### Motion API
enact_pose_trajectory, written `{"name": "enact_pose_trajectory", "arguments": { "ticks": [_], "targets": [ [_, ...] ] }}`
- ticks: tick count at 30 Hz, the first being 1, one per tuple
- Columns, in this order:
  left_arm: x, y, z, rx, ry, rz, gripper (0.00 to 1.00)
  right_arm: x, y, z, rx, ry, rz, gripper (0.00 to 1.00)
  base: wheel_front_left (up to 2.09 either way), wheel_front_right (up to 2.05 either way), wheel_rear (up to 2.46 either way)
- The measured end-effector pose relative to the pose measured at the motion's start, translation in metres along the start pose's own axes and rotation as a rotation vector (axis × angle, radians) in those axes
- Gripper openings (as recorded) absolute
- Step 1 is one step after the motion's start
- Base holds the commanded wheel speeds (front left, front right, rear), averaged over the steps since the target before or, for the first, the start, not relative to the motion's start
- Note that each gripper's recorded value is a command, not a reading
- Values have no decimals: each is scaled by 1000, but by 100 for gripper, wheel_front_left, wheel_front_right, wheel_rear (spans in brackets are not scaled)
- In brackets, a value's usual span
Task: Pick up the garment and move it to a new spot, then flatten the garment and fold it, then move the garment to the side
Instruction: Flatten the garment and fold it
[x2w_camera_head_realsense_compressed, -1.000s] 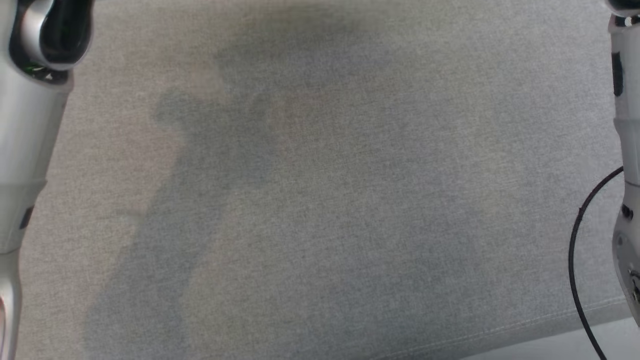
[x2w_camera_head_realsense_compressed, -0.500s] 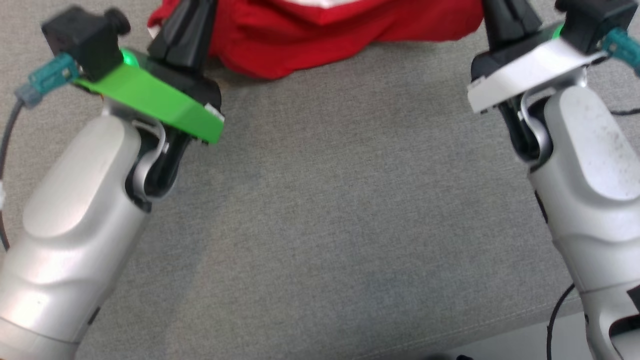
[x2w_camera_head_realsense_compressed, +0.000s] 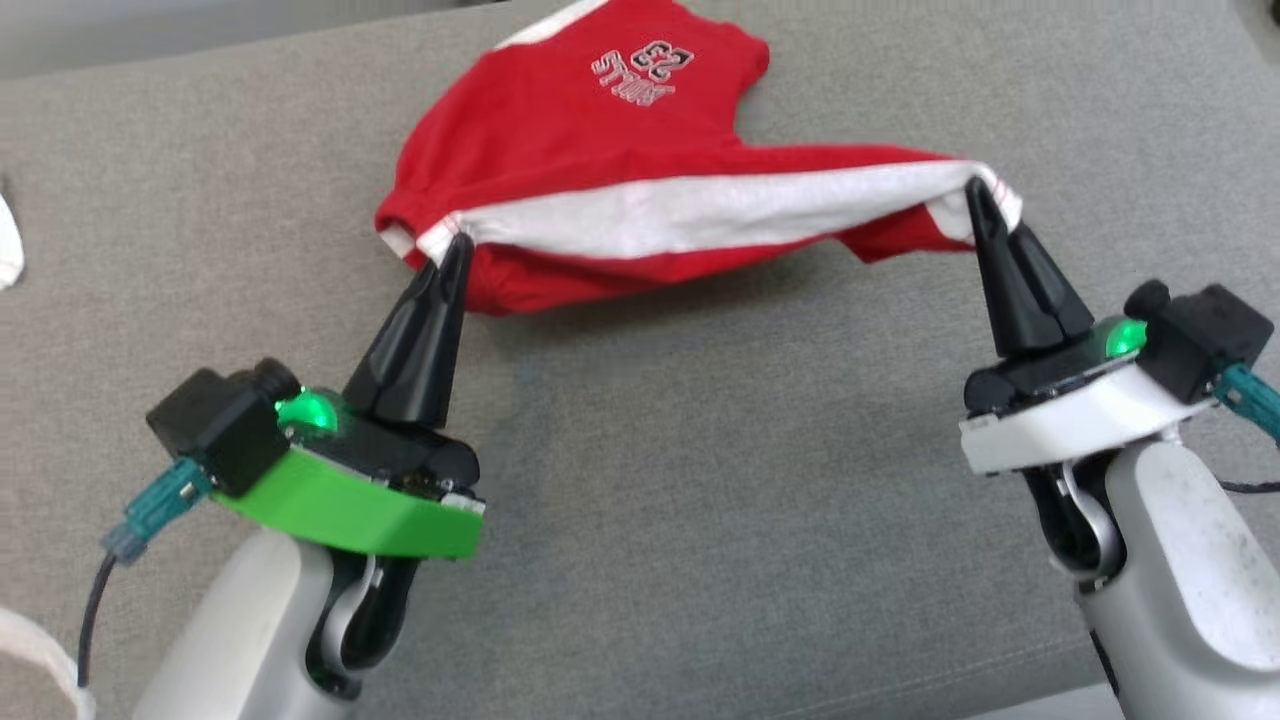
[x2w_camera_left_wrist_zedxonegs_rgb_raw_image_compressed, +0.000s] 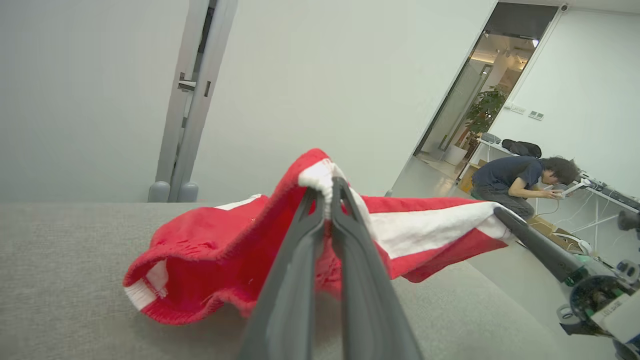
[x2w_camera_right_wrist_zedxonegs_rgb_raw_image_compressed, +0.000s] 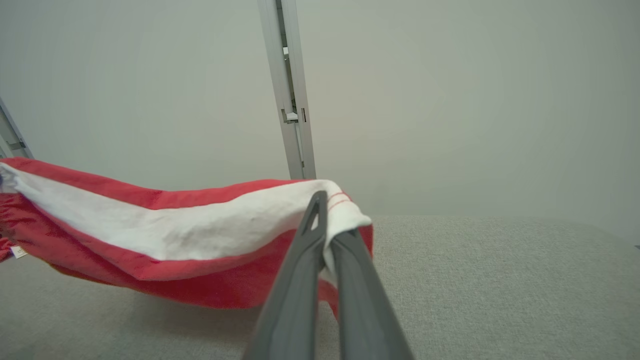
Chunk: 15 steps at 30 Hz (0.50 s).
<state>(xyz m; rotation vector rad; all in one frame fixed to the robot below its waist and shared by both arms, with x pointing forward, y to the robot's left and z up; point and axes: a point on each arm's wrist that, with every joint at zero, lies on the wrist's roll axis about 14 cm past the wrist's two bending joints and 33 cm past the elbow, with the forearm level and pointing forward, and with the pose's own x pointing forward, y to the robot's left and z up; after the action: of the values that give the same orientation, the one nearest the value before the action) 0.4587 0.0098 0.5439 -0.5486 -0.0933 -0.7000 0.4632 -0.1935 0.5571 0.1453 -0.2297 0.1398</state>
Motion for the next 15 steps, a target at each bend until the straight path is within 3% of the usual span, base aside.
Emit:
{"name": "enact_pose_trajectory", "arguments": {
  "ticks": [10, 15],
  "targets": [
    [-57, -47, 22, -67, -85, 43, 0, -68, 17, 49, -1, -62, -31, 0, 0, 0, 0],
    [-75, -49, 21, -87, -91, 96, 0, -79, 26, 53, 1, -42, -28, 0, 0, 0, 0]
  ]
}}
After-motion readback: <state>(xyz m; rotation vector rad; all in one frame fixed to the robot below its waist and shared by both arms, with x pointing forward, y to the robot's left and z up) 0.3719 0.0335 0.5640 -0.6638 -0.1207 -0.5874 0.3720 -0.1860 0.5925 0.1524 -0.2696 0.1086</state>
